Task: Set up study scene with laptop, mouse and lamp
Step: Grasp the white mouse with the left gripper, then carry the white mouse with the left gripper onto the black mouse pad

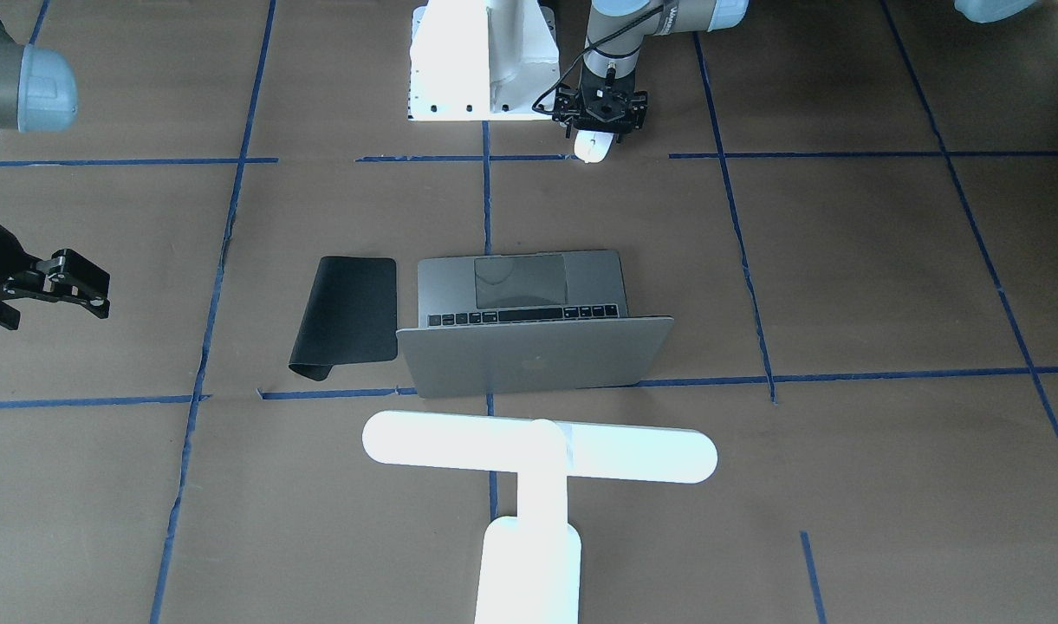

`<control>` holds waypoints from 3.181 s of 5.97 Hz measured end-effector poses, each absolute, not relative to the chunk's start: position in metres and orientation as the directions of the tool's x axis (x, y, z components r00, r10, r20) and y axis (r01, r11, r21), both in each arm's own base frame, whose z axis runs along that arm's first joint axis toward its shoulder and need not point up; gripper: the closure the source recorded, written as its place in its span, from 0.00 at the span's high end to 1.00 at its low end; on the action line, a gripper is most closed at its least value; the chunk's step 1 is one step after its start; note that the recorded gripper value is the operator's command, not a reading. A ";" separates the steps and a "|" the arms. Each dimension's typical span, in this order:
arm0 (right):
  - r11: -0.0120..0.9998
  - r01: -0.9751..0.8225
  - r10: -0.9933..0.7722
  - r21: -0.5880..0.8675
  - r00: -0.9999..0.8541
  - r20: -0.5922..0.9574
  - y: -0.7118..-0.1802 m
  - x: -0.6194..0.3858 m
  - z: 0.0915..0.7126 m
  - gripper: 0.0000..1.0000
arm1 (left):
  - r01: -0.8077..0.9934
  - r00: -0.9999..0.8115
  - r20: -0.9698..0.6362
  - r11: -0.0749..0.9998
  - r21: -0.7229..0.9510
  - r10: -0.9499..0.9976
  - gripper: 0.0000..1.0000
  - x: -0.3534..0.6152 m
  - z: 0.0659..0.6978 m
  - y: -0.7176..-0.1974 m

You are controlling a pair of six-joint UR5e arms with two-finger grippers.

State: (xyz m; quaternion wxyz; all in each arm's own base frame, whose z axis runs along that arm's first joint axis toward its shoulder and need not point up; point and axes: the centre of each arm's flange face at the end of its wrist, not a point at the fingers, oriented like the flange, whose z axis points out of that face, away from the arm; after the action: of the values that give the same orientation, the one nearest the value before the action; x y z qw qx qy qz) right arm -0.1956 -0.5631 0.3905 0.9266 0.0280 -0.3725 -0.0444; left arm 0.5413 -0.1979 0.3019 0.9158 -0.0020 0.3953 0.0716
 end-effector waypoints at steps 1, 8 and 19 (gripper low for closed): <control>0.995 0.062 -0.102 0.084 0.719 0.687 -0.563 -0.196 0.389 1.00 | -0.126 0.672 -0.730 0.990 0.055 0.126 0.05 0.537 0.297 -0.201; 0.987 0.102 -0.159 0.123 0.722 0.674 -0.499 -0.102 0.448 1.00 | 0.050 0.662 -0.747 0.993 0.111 0.050 0.05 0.547 0.166 -0.342; 0.989 0.054 -0.133 0.137 0.720 0.681 -0.447 0.039 0.534 1.00 | 0.176 0.597 -0.801 0.982 0.064 -0.055 0.25 0.736 0.037 -0.472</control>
State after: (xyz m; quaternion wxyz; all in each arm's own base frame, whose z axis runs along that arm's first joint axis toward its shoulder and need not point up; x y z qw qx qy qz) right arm 0.0393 -0.4472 0.5341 0.9258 0.0537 -0.3707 -0.0505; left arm 0.7363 -0.4724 0.0374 0.8909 0.0682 0.4444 -0.0647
